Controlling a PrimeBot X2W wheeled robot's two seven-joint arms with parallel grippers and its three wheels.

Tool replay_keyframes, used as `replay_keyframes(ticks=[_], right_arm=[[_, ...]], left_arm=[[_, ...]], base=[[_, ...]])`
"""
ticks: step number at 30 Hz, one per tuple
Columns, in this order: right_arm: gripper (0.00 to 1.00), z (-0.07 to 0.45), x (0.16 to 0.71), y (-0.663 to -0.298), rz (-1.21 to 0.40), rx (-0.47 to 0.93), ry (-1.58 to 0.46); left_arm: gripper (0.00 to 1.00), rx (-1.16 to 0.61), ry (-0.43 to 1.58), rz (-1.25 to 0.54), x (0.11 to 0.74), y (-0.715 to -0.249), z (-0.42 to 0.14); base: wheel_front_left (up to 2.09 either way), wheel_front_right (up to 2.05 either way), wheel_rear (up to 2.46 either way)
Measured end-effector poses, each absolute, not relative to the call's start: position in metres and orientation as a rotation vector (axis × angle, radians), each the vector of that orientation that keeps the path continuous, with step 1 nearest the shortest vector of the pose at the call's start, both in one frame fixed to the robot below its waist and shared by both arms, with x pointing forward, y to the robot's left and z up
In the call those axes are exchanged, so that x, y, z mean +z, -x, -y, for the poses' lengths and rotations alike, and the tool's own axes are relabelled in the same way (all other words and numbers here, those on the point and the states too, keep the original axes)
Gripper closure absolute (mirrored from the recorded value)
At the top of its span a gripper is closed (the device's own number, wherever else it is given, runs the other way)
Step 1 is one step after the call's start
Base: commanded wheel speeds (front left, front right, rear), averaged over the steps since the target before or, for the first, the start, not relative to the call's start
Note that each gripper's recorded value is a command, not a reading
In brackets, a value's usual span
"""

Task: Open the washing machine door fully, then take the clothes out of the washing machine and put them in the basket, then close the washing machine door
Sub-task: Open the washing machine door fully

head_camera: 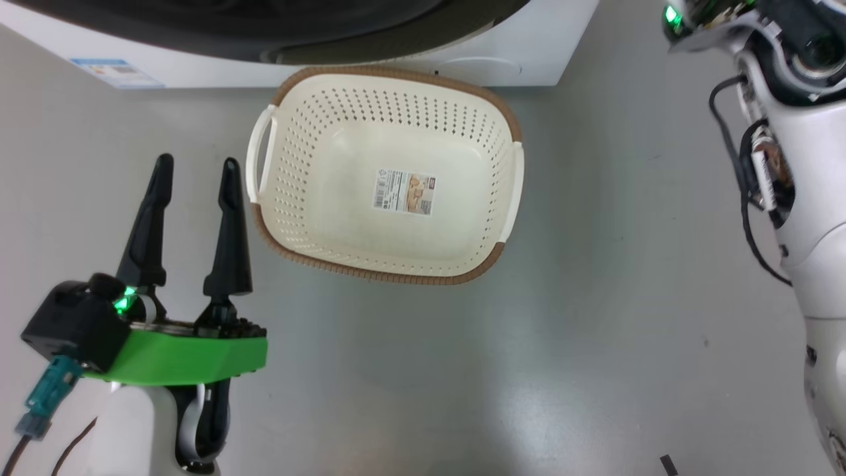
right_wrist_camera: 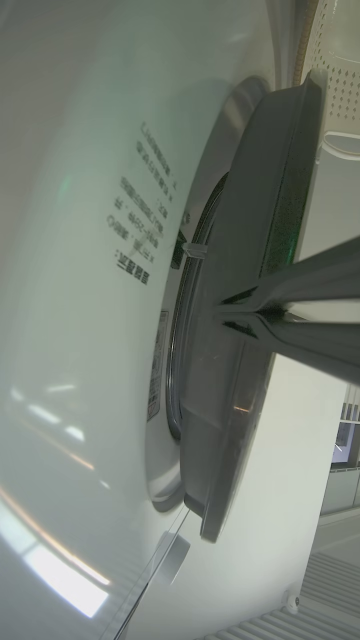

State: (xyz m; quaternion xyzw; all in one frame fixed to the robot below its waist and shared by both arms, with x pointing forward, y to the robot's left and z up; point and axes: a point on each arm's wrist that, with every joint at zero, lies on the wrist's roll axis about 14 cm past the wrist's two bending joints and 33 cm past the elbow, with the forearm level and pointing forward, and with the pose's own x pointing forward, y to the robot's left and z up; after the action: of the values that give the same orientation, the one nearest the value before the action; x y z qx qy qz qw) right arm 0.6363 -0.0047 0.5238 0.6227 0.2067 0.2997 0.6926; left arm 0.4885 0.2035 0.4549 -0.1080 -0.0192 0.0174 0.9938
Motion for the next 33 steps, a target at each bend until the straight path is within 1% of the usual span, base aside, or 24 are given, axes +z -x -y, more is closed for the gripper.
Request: replay_keyframes(ticks=[5,19,27,33], right_arm=[[1.0,0.001,0.518,-0.648,-0.475,0.679,-1.409],[1.0,-0.009,0.503,-0.653,-0.544,0.705,-1.398],[1.0,-0.019,0.506,-0.654,-0.587,0.771,-1.372],[1.0,-0.026,0.507,-0.644,-0.646,0.83,-1.326]], left_arm=[[0.0,0.04,0.21,0.01,0.443,-0.488,-0.205],[0.0,0.039,0.206,-0.019,0.432,-0.489,-0.205],[0.0,0.04,0.206,-0.031,0.426,-0.49,-0.205],[0.0,0.039,0.209,-0.03,0.426,-0.491,-0.204]], base=[[0.0,0.0,0.0],[0.0,0.0,0.0],[0.0,0.0,0.0],[0.0,0.0,0.0]])
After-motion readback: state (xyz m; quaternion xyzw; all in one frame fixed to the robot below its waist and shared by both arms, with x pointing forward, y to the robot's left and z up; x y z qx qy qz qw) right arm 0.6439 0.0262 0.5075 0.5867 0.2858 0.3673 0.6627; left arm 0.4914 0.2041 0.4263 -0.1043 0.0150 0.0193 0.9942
